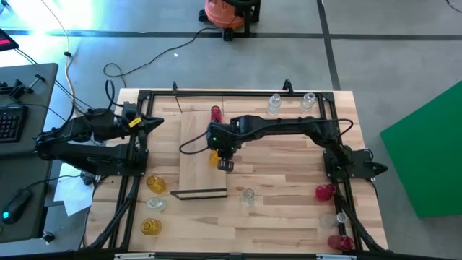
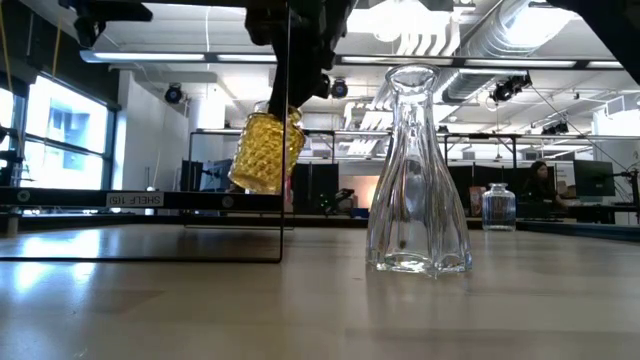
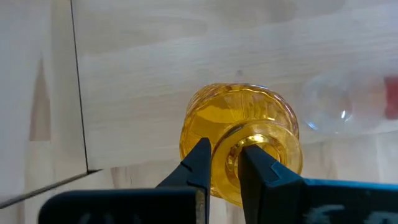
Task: Sort vases onto shelf
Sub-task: Put the top right yellow vase on the shelf
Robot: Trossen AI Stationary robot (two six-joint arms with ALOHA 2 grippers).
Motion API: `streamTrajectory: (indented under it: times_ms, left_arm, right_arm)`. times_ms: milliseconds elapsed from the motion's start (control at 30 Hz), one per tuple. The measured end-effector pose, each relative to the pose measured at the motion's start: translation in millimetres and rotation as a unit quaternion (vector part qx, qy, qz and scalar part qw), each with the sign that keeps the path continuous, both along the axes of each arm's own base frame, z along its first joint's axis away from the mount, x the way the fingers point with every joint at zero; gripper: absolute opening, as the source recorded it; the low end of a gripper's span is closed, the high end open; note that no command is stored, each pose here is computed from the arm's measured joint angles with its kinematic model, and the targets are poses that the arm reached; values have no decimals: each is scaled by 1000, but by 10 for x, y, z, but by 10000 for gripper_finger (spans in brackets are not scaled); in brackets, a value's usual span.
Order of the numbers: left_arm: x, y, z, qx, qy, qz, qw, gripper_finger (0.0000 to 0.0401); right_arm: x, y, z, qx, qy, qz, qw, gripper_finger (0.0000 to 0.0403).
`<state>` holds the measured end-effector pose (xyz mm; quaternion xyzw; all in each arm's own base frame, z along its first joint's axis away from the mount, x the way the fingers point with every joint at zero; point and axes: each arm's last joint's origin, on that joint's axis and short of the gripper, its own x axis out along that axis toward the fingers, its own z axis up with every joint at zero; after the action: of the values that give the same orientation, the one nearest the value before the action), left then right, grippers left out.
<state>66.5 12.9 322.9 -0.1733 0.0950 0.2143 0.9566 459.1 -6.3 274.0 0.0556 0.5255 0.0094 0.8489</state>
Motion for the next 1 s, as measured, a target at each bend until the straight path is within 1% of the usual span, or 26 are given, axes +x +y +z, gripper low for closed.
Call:
streamTrajectory:
  times_ms: [133,300,433,600,833,1000]
  left_arm:
    - [76,-6,-68,-35,34,-8,999,0]
    - [220,-26,-160,-95,83,-34,991,0]
    - [385,-51,-221,-154,113,-68,979,0]
    - [625,-77,-337,-215,167,-101,957,0]
    - [971,-165,-473,-242,209,-158,934,0]
    - [1169,-226,-587,-244,234,-170,926,0]
  right_arm:
    - [4,-24,-21,-8,2,19,1000,23]
    - [9,-38,-18,-15,-2,32,999,23]
    - [17,-27,-13,-10,-9,53,998,23]
    - [38,-26,-2,-15,-23,67,997,23]
    - [38,-29,1,-22,-25,82,996,23]
    - [37,-32,0,-22,-25,81,996,23]
